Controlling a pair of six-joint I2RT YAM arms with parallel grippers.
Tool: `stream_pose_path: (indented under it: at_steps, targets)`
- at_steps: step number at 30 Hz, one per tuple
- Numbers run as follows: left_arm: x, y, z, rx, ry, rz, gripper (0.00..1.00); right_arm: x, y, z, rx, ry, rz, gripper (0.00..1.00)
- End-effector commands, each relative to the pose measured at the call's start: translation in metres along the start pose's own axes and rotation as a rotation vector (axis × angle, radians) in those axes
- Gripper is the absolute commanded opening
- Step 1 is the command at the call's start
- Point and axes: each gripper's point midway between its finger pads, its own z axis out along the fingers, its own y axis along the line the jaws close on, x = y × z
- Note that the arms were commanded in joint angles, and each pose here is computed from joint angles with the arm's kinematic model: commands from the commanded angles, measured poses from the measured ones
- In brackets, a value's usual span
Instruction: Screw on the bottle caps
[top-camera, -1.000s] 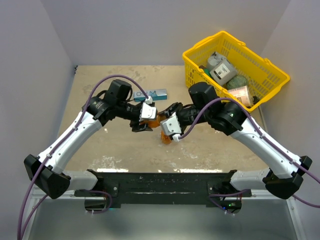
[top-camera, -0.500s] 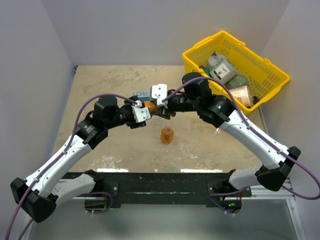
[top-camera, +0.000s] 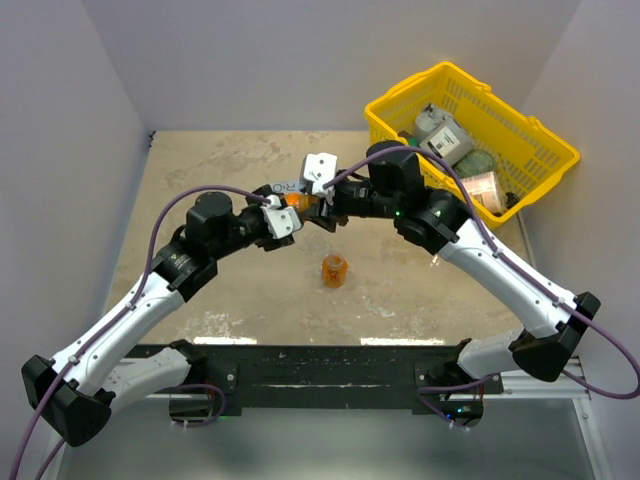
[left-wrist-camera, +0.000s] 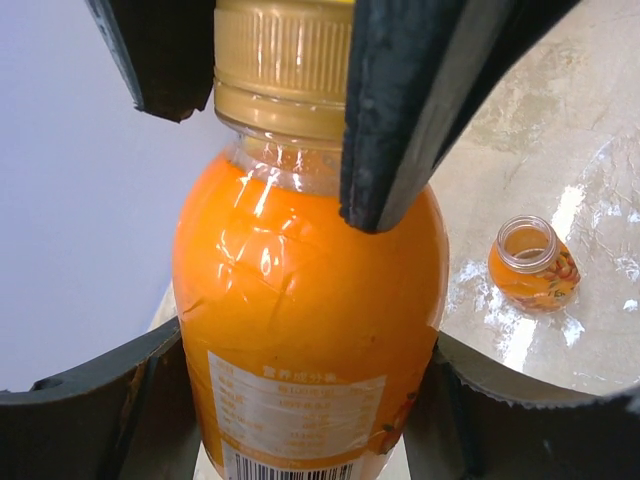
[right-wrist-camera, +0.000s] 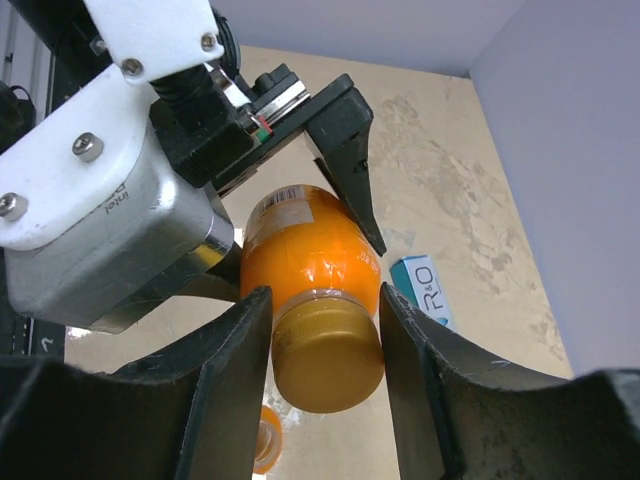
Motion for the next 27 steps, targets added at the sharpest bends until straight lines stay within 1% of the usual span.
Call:
stream_pose_path:
  at_steps: [1,2,3,5,6,7,8,9,10,11,14,15,17,18,19,21,27]
  targets:
    - [-0.036,0.052,-0.016,-0.232,-0.107,-0.023,0.0,0.04,0.007,0.0,-0.01,0.134,0.173,0.53]
    - [-0.035,0.053,-0.016,-0.235,-0.105,-0.023,0.0,0.042,0.005,0.0,-0.007,0.134,0.204,0.54]
    - [-0.034,0.054,-0.016,-0.241,-0.1,-0.027,0.0,0.046,-0.003,-0.003,0.011,0.139,0.231,0.58]
    - [-0.034,0.054,-0.015,-0.243,-0.1,-0.027,0.0,0.048,-0.004,-0.002,-0.008,0.132,0.284,0.59]
    - [-0.033,0.054,-0.015,-0.242,-0.099,-0.028,0.0,0.052,-0.007,-0.003,-0.008,0.134,0.307,0.56]
    - [-0.034,0.054,-0.015,-0.242,-0.102,-0.03,0.0,0.051,-0.004,-0.002,-0.045,0.119,0.325,0.49]
    - [-0.032,0.053,-0.014,-0.242,-0.099,-0.032,0.0,0.05,-0.009,-0.004,-0.045,0.105,0.35,0.42]
    - [-0.033,0.053,-0.013,-0.239,-0.101,-0.032,0.0,0.049,-0.01,-0.005,-0.048,0.096,0.361,0.38]
    - [-0.033,0.053,-0.013,-0.239,-0.101,-0.032,0.0,0.046,-0.012,-0.006,-0.045,0.085,0.365,0.42]
    - [-0.031,0.052,-0.012,-0.236,-0.096,-0.032,0.0,0.042,-0.011,-0.007,-0.056,0.069,0.372,0.51]
    - [-0.026,0.054,-0.01,-0.247,-0.073,-0.046,0.0,0.017,0.0,-0.014,-0.143,-0.009,0.352,0.59]
    - [-0.024,0.056,-0.011,-0.257,-0.065,-0.052,0.0,0.01,-0.001,-0.016,-0.146,-0.03,0.354,0.76]
    - [-0.021,0.054,-0.01,-0.253,-0.057,-0.059,0.0,-0.004,-0.004,-0.02,-0.131,-0.069,0.369,0.83]
    - [-0.021,0.053,-0.009,-0.248,-0.061,-0.061,0.0,-0.007,-0.006,-0.021,-0.121,-0.075,0.371,0.9]
    - [-0.021,0.052,-0.009,-0.244,-0.066,-0.081,0.0,-0.01,-0.008,-0.023,-0.111,-0.08,0.374,0.94]
    - [-0.024,0.047,-0.007,-0.219,-0.082,-0.103,0.0,-0.019,-0.013,-0.026,-0.094,-0.097,0.375,0.99]
    - [-0.036,0.036,-0.004,-0.149,-0.133,-0.146,0.0,-0.038,-0.033,-0.031,0.001,-0.162,0.389,0.99]
